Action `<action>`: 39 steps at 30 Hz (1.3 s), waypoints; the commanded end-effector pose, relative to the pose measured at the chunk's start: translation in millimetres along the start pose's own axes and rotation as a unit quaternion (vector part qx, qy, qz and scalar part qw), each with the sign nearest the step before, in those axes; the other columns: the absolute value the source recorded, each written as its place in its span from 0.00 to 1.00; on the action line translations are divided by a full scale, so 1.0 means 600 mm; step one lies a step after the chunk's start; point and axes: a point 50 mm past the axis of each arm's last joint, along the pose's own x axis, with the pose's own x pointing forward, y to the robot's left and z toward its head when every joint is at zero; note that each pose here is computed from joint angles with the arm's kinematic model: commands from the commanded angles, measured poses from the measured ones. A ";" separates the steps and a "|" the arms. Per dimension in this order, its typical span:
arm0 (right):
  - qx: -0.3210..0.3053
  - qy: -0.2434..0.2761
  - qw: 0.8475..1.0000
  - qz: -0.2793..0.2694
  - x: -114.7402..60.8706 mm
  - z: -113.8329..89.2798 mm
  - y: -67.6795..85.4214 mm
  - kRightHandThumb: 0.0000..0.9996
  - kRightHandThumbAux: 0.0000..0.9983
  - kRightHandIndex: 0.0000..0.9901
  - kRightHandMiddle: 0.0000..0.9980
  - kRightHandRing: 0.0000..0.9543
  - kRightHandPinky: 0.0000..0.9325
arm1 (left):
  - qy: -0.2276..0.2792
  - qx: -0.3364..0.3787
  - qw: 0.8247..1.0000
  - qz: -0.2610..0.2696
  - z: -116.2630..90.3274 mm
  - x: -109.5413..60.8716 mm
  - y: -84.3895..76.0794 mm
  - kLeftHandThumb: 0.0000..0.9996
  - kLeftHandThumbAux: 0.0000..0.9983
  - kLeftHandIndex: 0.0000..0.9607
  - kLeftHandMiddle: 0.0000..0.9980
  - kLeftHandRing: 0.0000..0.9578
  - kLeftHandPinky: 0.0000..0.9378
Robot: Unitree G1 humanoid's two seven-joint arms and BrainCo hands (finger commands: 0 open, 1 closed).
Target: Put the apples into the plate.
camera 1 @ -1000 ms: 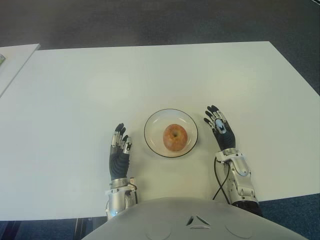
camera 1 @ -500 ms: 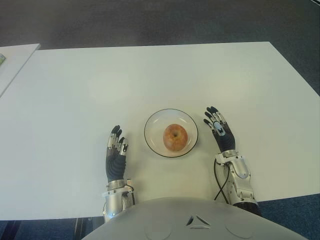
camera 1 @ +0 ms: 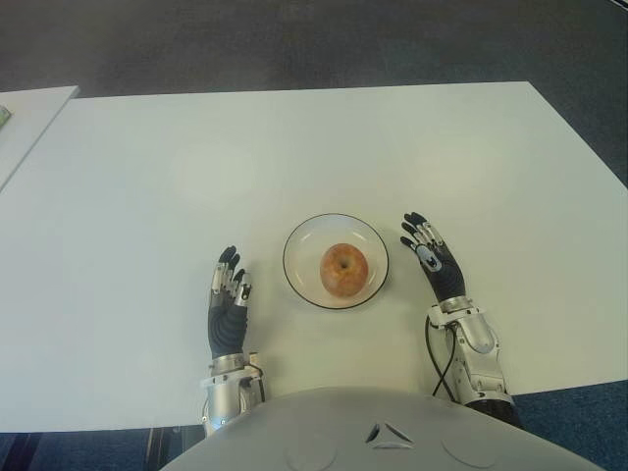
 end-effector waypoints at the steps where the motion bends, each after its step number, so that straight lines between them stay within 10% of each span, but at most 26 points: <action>1: 0.045 0.046 0.998 -0.030 -0.020 -0.028 0.000 0.06 0.42 0.00 0.00 0.00 0.00 | 0.006 -0.005 1.000 -0.008 -0.001 -0.002 -0.001 0.09 0.43 0.00 0.00 0.00 0.00; 39: 0.046 0.024 0.998 -0.025 -0.034 0.002 0.010 0.10 0.43 0.00 0.00 0.00 0.00 | 0.000 -0.021 1.000 -0.001 0.017 -0.018 0.000 0.09 0.47 0.00 0.00 0.00 0.00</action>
